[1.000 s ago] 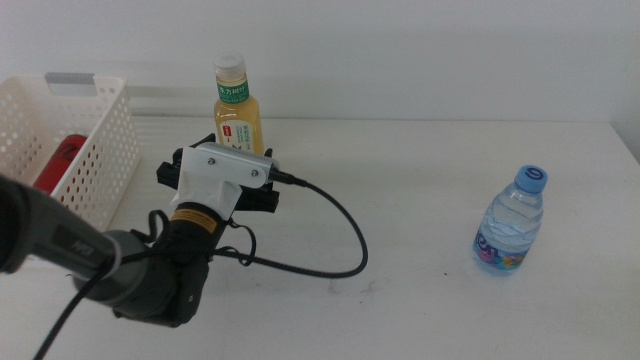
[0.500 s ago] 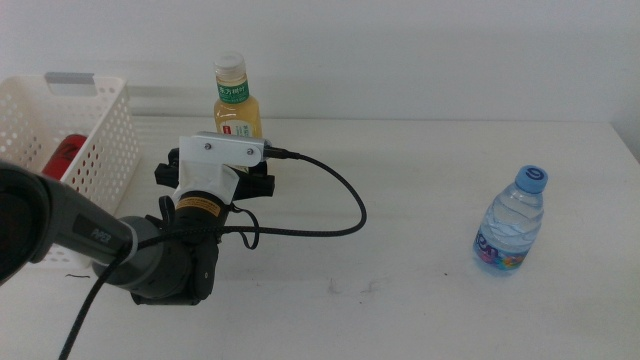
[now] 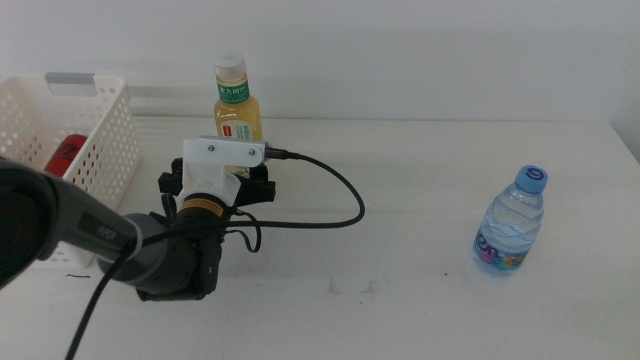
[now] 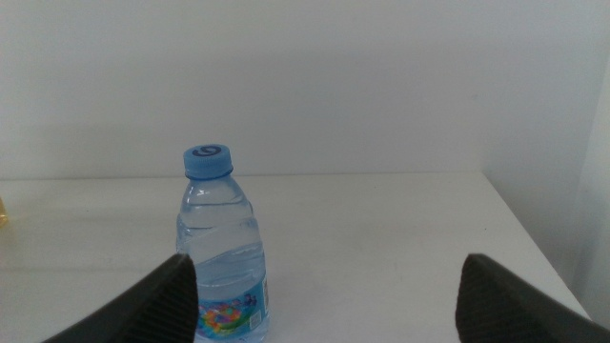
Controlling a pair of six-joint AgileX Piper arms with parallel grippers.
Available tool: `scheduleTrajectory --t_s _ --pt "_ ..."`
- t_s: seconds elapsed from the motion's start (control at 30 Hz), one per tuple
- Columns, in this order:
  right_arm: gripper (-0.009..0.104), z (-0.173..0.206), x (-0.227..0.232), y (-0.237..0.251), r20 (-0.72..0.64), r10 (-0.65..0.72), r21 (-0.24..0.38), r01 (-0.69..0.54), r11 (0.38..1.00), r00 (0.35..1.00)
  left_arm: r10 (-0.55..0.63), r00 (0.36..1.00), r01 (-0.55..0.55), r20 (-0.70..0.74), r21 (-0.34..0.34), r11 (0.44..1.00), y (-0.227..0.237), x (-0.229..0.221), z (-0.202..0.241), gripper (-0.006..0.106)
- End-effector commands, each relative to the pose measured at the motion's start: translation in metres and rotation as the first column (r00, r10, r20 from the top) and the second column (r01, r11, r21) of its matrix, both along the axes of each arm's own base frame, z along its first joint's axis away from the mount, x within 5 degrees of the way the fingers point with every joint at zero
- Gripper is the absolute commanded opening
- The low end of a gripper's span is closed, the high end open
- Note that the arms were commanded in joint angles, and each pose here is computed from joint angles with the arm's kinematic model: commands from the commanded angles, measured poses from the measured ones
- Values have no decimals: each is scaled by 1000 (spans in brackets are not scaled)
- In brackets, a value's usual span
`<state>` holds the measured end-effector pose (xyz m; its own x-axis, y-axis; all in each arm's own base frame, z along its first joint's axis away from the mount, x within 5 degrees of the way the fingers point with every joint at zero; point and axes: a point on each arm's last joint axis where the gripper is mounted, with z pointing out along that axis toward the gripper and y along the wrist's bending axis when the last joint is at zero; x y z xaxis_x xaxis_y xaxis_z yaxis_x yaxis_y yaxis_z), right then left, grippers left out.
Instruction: Use arms to grab the bottles and put them into the dustbin to the left of the table.
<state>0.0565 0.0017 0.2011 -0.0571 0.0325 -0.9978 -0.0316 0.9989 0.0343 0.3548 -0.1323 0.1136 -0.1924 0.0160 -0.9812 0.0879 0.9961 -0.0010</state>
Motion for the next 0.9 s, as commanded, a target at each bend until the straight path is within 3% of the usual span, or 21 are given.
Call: scheduleTrajectory --t_s 0.0,0.3,0.63,0.87 --pt "93 0 0 0 9 1 -9 -1 1000 1000 8 1000 -8 -5 -16 1000 -2 5 -3 94" --pt "93 0 0 0 9 1 -9 -1 1000 1000 13 1000 -13 -5 -26 1000 -12 36 -21 94" --pt "93 0 0 0 9 1 -9 -1 1000 1000 35 999 -35 -12 -30 999 -6 39 -22 94" --pt "93 0 0 0 9 1 -9 -1 1000 1000 14 1000 -14 -2 4 1000 2 44 -22 94"
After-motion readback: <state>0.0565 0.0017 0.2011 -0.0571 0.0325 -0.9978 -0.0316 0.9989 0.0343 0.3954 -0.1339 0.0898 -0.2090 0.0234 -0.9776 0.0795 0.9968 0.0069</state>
